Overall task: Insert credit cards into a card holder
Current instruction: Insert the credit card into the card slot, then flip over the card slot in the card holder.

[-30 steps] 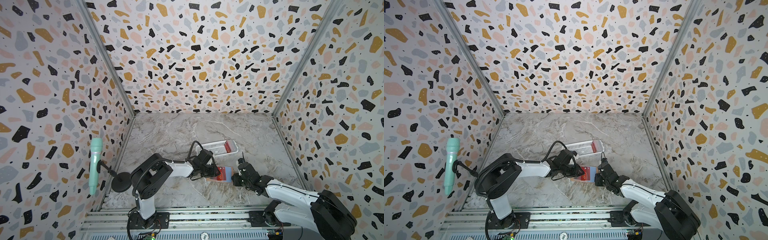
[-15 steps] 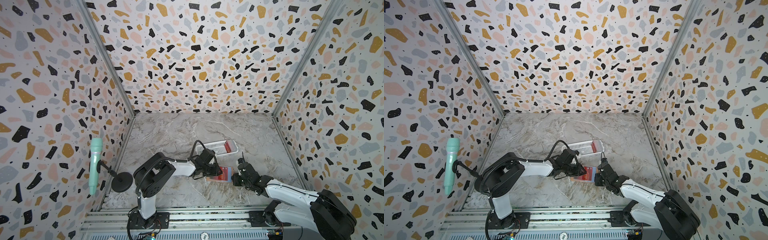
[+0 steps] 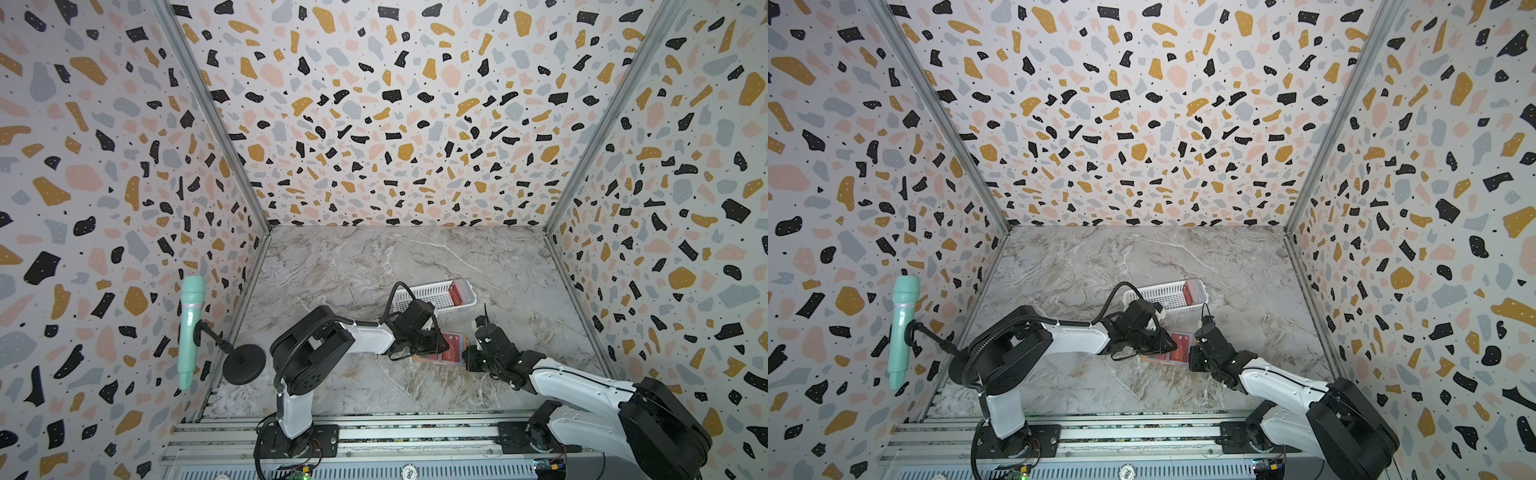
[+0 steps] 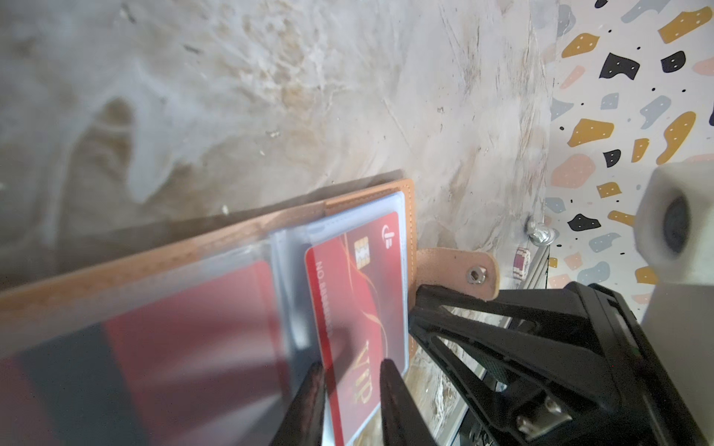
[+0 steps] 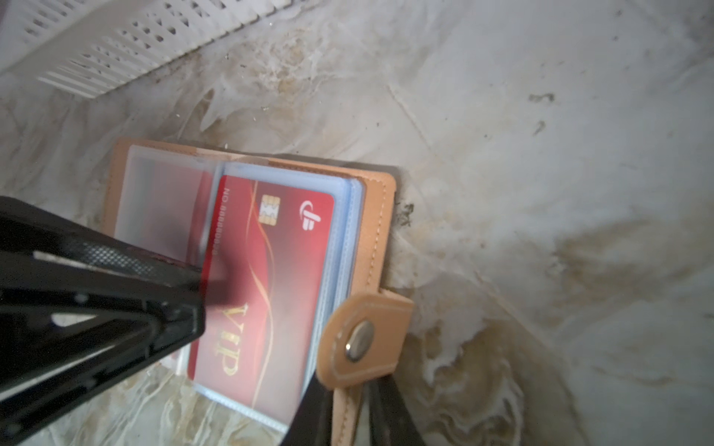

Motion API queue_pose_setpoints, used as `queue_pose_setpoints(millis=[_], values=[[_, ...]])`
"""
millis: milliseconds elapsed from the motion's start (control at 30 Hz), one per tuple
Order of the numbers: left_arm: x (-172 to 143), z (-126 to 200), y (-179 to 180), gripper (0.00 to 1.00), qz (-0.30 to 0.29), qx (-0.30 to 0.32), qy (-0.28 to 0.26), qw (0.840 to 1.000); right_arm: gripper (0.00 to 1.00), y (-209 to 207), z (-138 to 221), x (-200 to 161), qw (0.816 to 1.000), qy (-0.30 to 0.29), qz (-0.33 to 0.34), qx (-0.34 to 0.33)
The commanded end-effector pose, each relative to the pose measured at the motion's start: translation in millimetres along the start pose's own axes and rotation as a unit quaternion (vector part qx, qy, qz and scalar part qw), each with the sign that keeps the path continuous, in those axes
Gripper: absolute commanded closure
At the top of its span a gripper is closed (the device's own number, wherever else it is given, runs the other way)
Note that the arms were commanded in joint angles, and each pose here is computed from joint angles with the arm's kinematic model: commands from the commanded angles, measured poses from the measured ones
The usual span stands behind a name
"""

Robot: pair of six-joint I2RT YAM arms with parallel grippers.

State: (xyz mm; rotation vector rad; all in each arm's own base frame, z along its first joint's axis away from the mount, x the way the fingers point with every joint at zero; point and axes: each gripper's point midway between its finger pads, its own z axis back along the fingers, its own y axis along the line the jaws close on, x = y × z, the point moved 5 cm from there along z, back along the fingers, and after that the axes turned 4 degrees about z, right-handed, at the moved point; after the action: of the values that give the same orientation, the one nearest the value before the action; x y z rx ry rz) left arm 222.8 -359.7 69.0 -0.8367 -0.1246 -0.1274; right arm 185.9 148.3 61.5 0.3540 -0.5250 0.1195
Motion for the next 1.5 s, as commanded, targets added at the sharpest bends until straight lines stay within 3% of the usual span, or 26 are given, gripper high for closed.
queue_pose_setpoints(millis=[0,633,867,1067,1467], values=[[1,-4,-14,0.73,-0.004,-0.026,0.005,1.0,0.81,-10,-3,-16,0.999,0.039,0.002,-0.027],[-5,18,17,0.78,-0.014,0.085,-0.022,0.996,0.82,6,-5,17,0.999,0.017,0.029,-0.031],[-4,12,19,0.83,-0.013,0.086,-0.018,0.996,0.82,5,6,16,0.999,0.009,0.029,-0.028],[-5,9,20,0.94,-0.012,0.085,-0.011,0.996,0.82,16,13,22,0.999,-0.008,0.028,0.016],[-6,7,21,0.93,-0.013,0.086,-0.005,0.996,0.8,26,5,23,0.998,0.001,0.014,0.06]])
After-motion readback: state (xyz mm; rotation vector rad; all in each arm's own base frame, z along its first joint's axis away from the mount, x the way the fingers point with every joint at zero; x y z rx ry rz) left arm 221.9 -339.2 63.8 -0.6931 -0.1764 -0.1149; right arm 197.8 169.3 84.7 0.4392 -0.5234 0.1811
